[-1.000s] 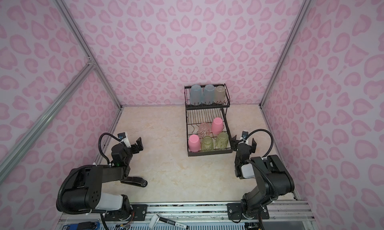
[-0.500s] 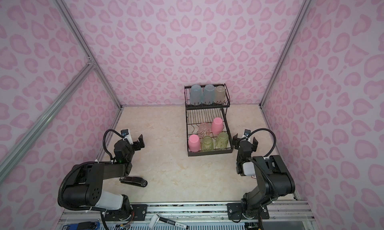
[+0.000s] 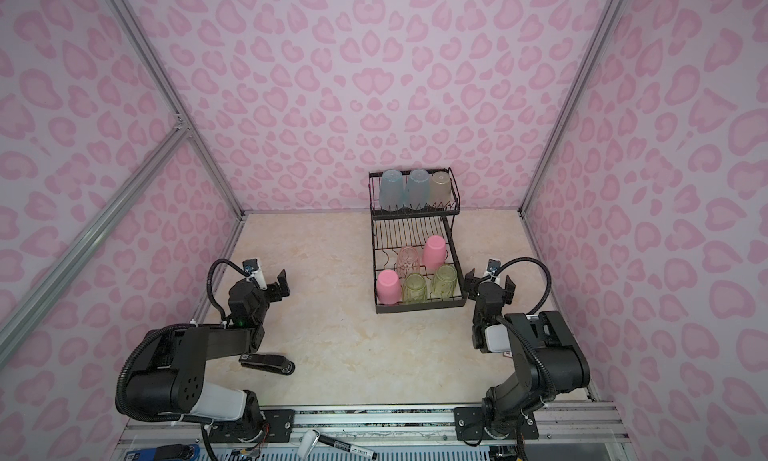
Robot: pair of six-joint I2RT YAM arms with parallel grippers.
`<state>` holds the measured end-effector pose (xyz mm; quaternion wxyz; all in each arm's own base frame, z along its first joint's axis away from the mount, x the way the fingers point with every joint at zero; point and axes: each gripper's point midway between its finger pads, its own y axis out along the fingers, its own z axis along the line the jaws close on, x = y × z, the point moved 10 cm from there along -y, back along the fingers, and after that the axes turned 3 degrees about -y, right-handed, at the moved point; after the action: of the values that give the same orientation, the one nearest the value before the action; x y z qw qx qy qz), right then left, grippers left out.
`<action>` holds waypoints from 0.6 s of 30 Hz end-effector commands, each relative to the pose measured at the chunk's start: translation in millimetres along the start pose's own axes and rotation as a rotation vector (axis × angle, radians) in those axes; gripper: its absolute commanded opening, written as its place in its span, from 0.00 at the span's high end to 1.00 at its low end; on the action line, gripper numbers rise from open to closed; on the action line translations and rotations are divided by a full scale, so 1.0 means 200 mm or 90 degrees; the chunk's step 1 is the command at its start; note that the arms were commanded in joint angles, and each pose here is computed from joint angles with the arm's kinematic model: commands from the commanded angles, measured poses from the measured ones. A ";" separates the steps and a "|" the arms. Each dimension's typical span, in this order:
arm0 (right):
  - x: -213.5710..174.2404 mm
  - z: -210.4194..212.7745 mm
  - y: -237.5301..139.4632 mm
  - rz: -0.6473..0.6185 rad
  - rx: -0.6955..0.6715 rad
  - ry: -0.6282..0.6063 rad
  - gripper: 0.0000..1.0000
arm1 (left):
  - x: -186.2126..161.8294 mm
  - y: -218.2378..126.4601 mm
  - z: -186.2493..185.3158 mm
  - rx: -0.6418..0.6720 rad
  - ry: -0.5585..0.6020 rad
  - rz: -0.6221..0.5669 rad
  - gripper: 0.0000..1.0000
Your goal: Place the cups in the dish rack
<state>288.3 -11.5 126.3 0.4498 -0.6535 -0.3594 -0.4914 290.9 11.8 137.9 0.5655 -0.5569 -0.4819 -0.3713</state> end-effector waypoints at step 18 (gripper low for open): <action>0.01 -0.01 0.00 -0.011 -0.005 0.008 0.01 | 0.02 -0.01 0.00 0.003 0.001 -0.019 0.03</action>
<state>288.3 -11.5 126.3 0.4498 -0.6534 -0.3594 -0.4916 290.6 10.6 137.8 0.5649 -0.5577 -0.4809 -0.3724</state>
